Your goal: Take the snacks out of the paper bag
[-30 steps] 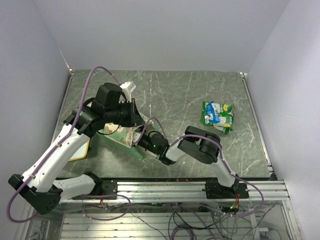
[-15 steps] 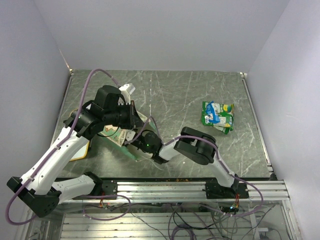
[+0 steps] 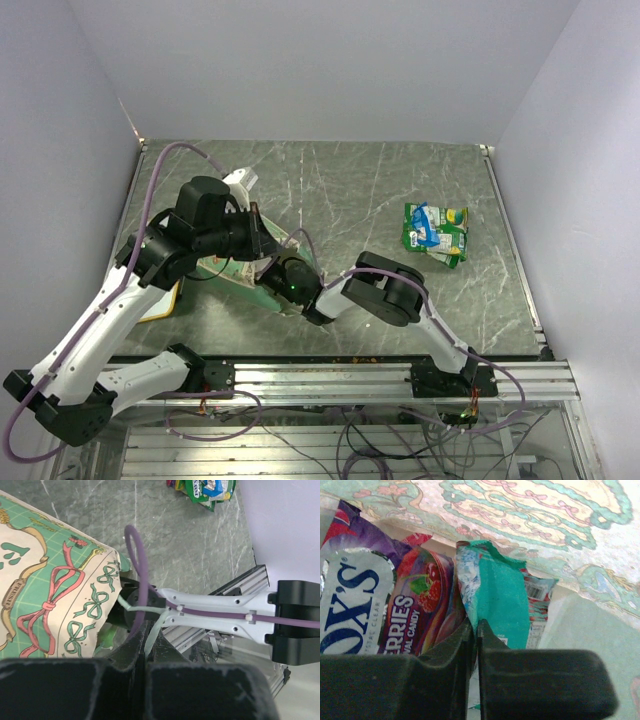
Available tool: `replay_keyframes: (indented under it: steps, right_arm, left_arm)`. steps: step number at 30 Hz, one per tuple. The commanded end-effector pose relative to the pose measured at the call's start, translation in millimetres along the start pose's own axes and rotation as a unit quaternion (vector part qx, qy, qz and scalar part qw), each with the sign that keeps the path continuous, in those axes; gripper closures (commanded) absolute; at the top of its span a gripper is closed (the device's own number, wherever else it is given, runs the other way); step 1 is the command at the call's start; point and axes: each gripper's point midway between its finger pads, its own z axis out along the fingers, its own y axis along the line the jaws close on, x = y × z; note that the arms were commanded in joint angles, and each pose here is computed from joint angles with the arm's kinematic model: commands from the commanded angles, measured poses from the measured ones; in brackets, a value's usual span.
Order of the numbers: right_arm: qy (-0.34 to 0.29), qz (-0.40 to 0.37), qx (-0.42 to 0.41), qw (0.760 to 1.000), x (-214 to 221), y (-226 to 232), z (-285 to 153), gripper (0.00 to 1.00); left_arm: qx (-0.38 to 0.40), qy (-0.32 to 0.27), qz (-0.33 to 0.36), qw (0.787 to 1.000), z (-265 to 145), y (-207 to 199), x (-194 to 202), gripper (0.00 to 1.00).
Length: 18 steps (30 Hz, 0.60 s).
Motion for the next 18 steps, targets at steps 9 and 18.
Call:
replay_keyframes:
  steps: [9, 18]
  right_arm:
    - [0.014, 0.005, -0.052, 0.999, -17.0, -5.3, -49.6, 1.0]
    - [-0.027, 0.012, -0.076, 0.997, -53.1, -3.2, -76.4, 1.0]
  left_arm:
    - [-0.049, -0.039, -0.016, 0.998, -13.0, 19.4, -2.2, 0.93]
    - [-0.059, -0.047, -0.009, 0.997, -11.3, 21.9, -7.7, 0.93]
